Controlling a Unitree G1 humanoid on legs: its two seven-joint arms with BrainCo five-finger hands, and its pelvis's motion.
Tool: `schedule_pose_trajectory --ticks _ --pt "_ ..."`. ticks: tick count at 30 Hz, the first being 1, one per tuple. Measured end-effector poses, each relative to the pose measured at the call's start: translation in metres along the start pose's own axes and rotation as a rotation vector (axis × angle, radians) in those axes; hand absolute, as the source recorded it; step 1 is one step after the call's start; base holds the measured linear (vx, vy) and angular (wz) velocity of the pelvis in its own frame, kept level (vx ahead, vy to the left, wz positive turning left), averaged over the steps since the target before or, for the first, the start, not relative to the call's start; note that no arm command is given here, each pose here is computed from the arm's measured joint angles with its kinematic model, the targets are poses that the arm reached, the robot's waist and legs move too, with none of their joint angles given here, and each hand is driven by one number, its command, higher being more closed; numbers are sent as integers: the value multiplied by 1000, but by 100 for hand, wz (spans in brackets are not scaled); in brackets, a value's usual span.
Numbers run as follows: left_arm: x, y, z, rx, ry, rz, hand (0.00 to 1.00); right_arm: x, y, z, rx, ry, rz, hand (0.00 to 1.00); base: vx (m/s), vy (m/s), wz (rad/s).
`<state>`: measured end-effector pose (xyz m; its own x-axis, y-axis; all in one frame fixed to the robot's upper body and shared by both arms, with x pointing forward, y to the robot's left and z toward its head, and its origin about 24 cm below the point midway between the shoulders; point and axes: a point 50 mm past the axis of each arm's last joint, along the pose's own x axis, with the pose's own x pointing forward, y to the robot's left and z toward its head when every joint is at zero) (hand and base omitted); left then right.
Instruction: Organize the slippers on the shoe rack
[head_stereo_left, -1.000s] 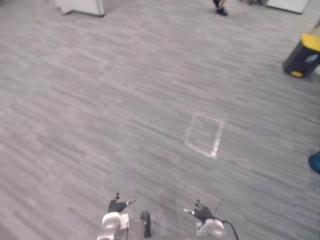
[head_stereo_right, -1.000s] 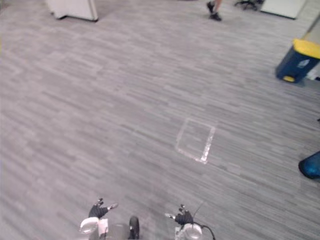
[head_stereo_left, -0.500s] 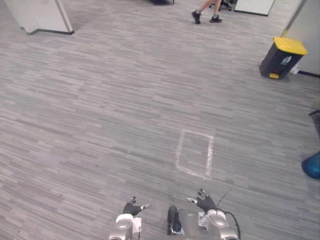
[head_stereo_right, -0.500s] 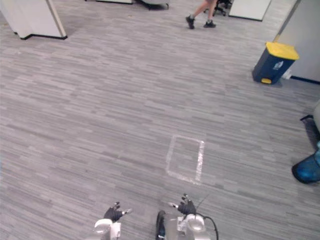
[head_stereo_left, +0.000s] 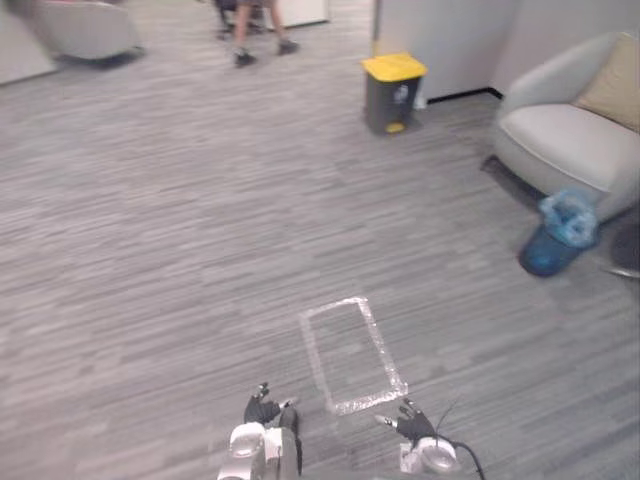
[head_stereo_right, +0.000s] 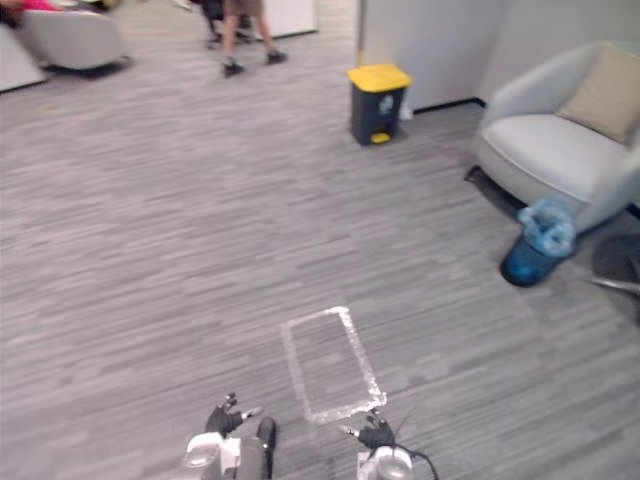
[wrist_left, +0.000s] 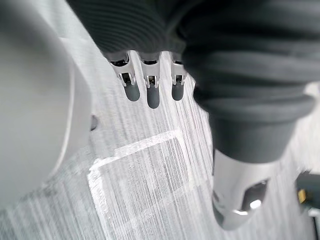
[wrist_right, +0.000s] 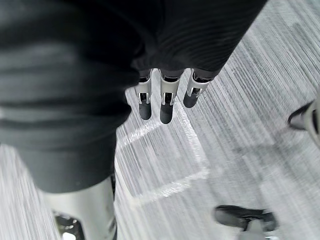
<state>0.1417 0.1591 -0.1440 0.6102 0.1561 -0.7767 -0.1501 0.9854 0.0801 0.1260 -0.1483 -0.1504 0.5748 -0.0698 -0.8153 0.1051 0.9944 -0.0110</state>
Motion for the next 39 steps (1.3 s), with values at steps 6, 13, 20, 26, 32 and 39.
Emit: schedule_pose_trajectory --ticks 6,13,20,26,32,39 --pt "1 -3 -5 -9 51 6 0 2 6 14 12 -55 20 0 324 233 -90" --pt "2 -9 -6 -10 69 -18 0 6 2 27 22 -85 13 0 367 36 -20" --pt "2 -10 -4 -43 55 -32 0 6 -10 21 8 -59 -14 0 407 -115 -18" --pt "1 -5 -4 -65 41 -11 0 6 -7 17 -11 -39 -2 0 328 83 -102" --pt "0 0 -9 -39 63 3 0 2 -7 0 -8 14 -7 0 326 291 -117" --pt "-1 1 -14 19 78 -12 0 -1 5 -9 26 47 18 0 129 151 -61"
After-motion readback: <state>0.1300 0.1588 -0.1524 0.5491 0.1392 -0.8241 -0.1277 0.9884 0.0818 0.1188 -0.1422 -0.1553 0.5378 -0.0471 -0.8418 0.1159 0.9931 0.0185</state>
